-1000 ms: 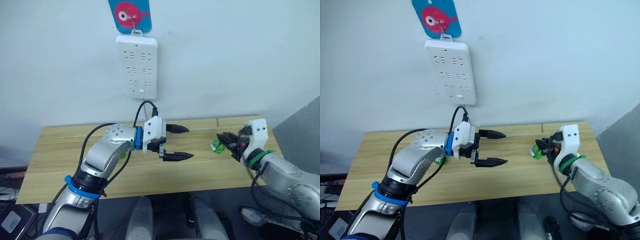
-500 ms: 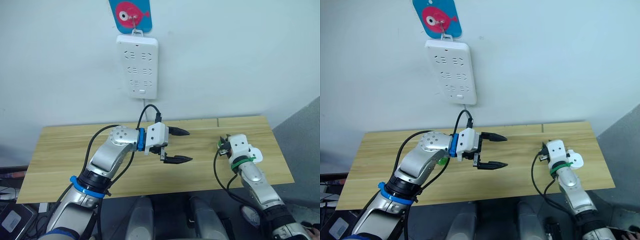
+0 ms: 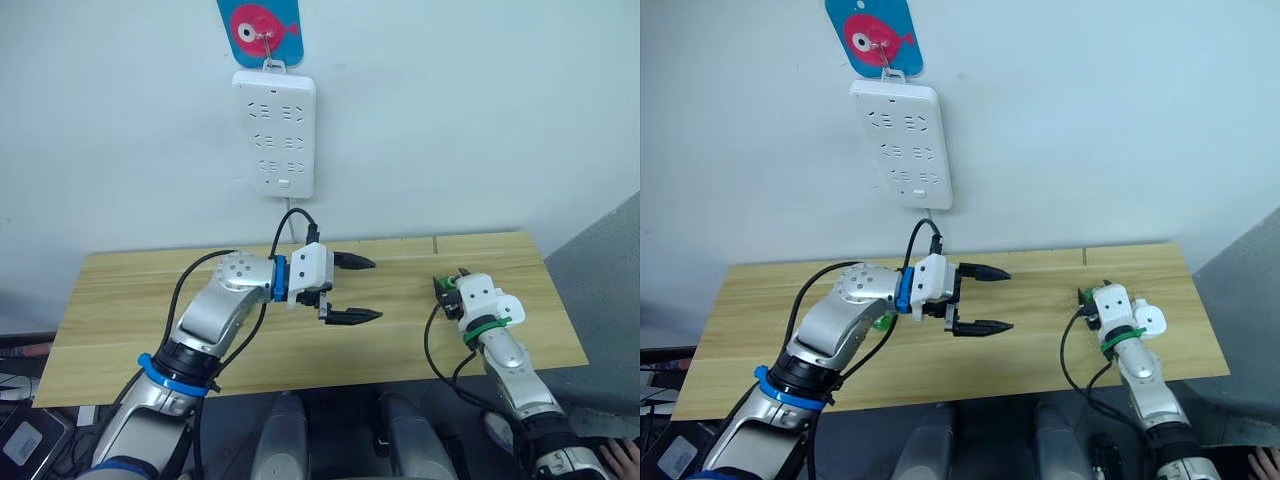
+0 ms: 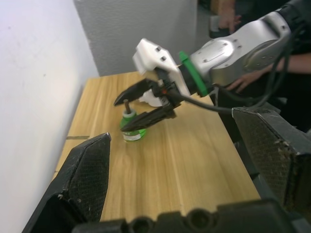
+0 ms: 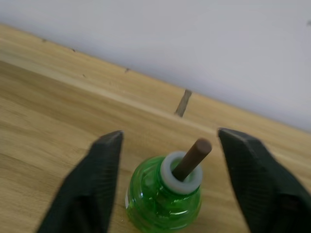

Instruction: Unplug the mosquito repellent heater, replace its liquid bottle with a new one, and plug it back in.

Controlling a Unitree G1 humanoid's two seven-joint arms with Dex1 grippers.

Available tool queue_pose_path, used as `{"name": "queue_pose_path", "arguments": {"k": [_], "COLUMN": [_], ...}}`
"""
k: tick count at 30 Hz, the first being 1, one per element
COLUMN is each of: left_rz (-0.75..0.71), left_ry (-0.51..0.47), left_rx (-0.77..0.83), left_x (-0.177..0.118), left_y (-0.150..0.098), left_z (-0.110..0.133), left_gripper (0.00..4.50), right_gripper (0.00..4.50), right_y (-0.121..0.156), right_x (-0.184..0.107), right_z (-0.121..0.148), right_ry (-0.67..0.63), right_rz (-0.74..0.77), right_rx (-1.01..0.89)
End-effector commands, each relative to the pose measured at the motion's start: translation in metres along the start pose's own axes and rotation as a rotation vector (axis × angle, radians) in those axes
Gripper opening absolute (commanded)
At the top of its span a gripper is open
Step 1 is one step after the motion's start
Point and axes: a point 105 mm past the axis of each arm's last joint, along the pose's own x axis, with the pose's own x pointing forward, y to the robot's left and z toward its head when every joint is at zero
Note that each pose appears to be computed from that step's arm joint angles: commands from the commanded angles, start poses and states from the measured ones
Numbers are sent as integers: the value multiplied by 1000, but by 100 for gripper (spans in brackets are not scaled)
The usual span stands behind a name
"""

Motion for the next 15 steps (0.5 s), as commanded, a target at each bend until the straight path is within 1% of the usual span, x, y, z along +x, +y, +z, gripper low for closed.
{"name": "queue_pose_path", "arguments": {"k": [1,3,4,6,8,9,12,13,15], "left_rz": [135,257,295,449,584,633,827,884,1020], "left_ry": [-69,-90,-93,-82,-65,-59,-28,-25,2], "left_rx": [12,-6,-11,7,5,-4,-77,-134,-216], "left_x": [-8,-17,-20,-30,-39,-42,-63,-69,-88], "left_y": [8,11,11,9,8,8,-5,-12,-23], "left_z": [1,-10,-14,-26,-33,-35,-49,-55,-71], "left_gripper": [450,450,450,450,450,450,450,450,450], "right_gripper": [444,444,444,444,444,444,444,444,444], "right_y": [-12,-2,3,21,31,33,49,50,49], "right_x": [-7,-11,-12,-18,-23,-24,-30,-31,-26], "right_z": [58,87,95,111,119,121,129,133,141], "right_ry": [-173,-217,-222,-213,-194,-184,-160,-164,-173], "right_rz": [43,156,205,382,497,526,706,737,750], "right_rx": [-46,-9,12,62,76,77,25,13,23]}}
